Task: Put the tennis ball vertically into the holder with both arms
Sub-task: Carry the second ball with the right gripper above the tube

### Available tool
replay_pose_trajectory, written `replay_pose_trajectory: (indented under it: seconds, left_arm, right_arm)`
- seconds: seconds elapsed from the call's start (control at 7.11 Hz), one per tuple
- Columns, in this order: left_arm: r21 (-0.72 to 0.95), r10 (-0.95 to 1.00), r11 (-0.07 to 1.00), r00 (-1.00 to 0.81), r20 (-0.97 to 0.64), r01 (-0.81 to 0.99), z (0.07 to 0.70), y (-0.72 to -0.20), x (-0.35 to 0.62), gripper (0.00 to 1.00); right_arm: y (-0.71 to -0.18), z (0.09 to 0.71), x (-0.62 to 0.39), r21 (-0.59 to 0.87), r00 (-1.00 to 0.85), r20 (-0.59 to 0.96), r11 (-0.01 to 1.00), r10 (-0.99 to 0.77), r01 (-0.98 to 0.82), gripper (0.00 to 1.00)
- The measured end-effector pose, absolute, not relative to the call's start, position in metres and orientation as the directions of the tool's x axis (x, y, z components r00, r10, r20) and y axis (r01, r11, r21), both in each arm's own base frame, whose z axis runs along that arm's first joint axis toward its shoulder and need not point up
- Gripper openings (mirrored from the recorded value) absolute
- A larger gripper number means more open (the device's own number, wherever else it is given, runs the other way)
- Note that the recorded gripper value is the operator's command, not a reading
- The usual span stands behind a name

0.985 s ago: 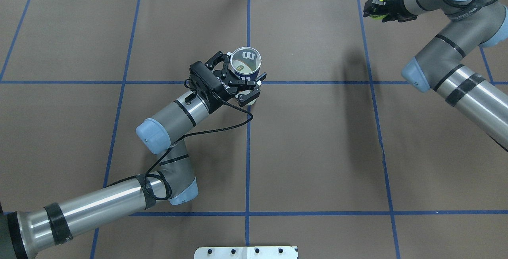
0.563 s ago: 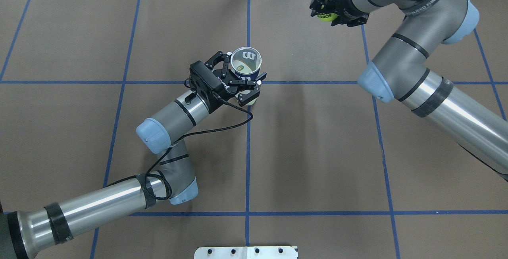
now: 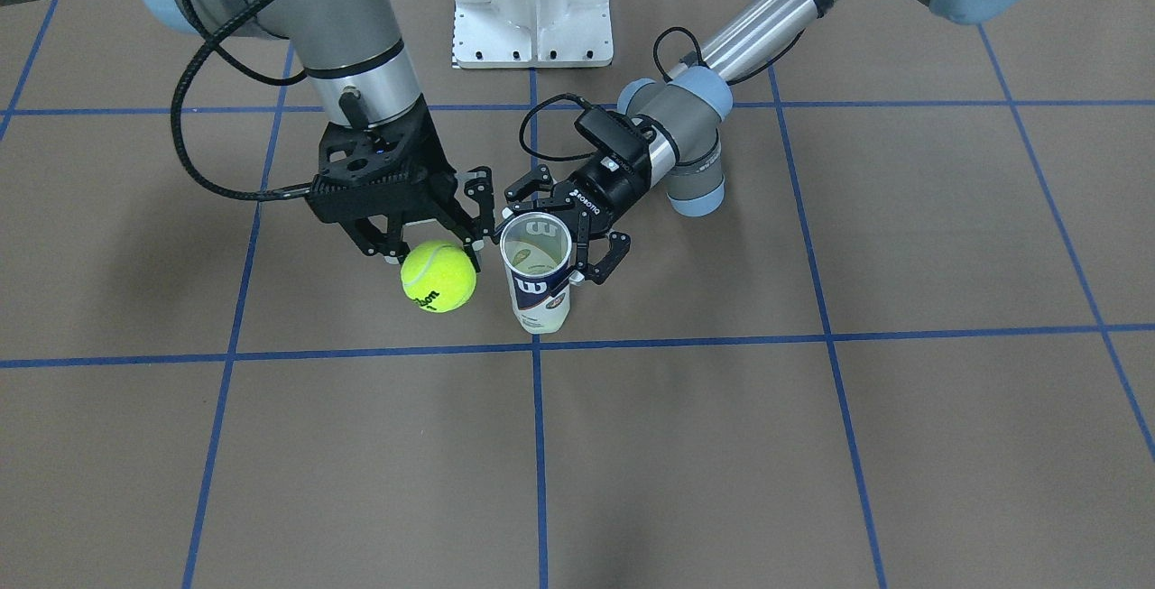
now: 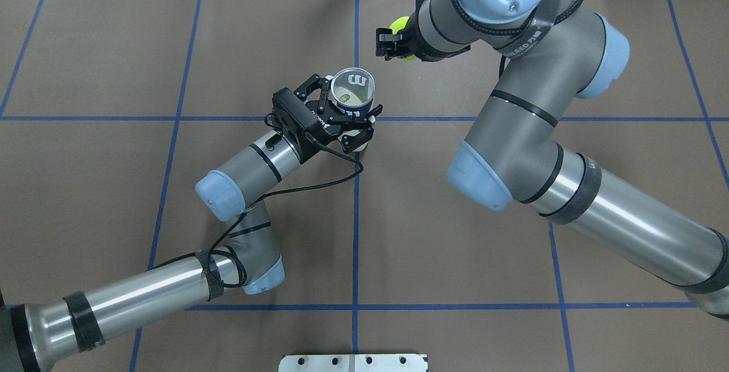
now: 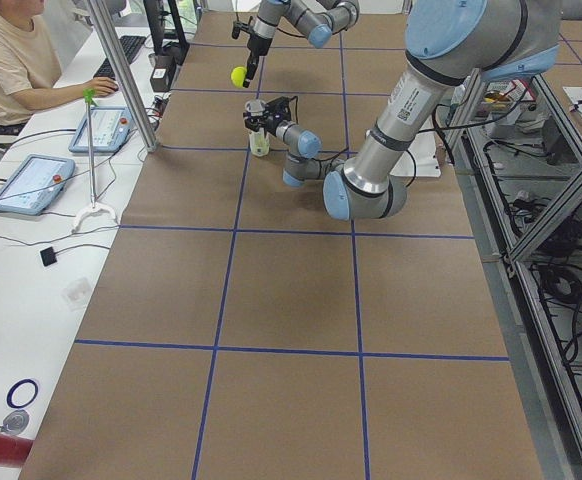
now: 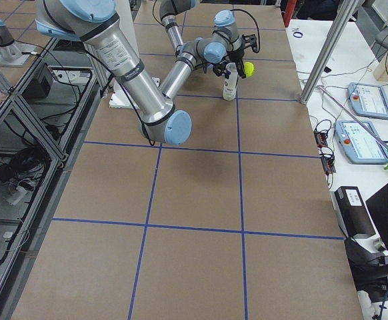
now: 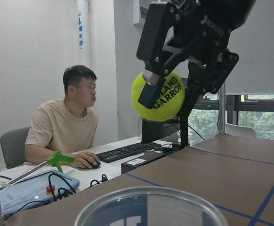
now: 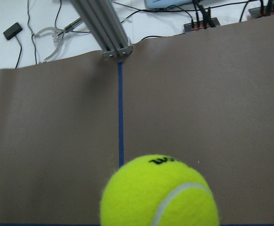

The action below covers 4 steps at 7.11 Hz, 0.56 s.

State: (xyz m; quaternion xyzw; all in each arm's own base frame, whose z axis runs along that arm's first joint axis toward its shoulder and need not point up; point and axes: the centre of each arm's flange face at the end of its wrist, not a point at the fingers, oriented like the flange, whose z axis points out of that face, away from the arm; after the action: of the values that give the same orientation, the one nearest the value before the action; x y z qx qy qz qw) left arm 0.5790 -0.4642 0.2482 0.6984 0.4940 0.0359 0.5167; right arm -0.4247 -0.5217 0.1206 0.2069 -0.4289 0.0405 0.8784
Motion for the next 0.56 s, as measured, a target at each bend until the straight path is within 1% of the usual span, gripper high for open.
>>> replay_pose_trajectory:
  seconds: [0.28, 0.56]
  left_arm:
    - [0.758, 0.727, 0.023, 0.510, -0.460, 0.652, 0.249, -0.464, 0.580, 0.99]
    - [0.759, 0.727, 0.024, 0.510, -0.460, 0.651, 0.249, -0.464, 0.580, 0.99]
  right_arm:
    - [-0.498, 0.084, -0.445, 0.352, 0.663, 0.732, 0.920, -0.158, -0.170, 0.00]
    - [-0.489, 0.075, -0.451, 0.394, 0.687, 0.691, 0.914, -0.226, -0.095, 0.00]
